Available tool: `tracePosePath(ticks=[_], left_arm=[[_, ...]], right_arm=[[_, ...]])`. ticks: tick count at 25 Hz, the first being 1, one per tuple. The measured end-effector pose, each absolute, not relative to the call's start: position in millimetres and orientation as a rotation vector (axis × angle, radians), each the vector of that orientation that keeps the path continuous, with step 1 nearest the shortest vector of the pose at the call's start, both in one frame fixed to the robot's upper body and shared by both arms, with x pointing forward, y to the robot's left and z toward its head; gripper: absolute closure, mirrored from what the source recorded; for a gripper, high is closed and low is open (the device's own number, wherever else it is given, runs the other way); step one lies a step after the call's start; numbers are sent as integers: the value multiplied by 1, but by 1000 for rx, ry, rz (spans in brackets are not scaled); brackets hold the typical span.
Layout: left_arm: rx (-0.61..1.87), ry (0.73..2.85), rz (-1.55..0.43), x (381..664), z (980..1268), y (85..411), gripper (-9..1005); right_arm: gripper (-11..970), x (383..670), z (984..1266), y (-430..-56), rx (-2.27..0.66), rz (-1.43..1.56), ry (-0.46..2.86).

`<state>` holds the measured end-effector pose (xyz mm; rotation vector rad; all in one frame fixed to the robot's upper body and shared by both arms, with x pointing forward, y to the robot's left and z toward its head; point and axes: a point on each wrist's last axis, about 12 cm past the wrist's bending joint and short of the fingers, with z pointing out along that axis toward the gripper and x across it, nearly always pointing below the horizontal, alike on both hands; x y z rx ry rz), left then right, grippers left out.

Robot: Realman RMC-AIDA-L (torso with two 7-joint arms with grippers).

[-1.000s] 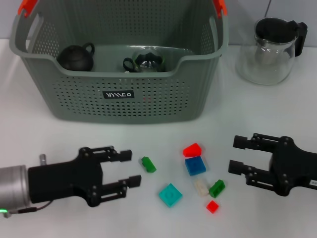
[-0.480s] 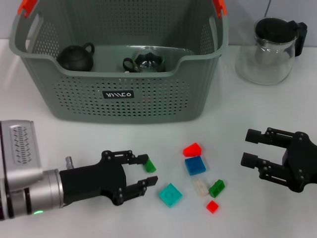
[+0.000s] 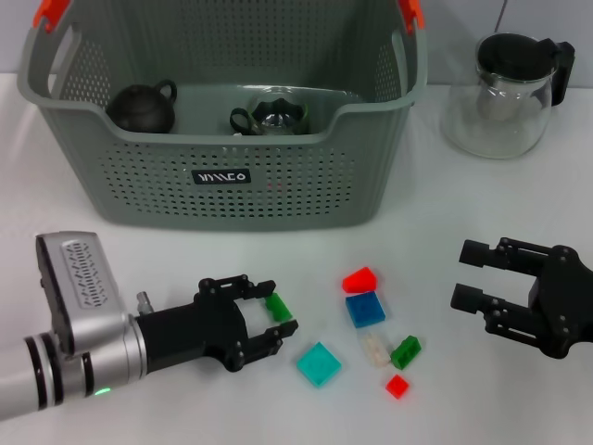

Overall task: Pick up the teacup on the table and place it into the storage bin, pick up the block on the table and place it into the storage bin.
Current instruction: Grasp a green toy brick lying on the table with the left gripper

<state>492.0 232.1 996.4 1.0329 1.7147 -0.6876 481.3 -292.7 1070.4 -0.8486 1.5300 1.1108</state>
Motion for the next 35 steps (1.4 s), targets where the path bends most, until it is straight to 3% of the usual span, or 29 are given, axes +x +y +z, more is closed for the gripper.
tracePosePath(ticks=[14,33,35], left_arm=[[996,1729,-652,495,995,232,266],[1019,1734,-632,498,991,225,266],[1021,1735,-633,499,991,225,355]], right_arm=[[349,479,1070,-295,-839,1109,1535],[349,478,1069,-297,-825,1103,1536],[349,478,1069,-297,-824,1104,1537]])
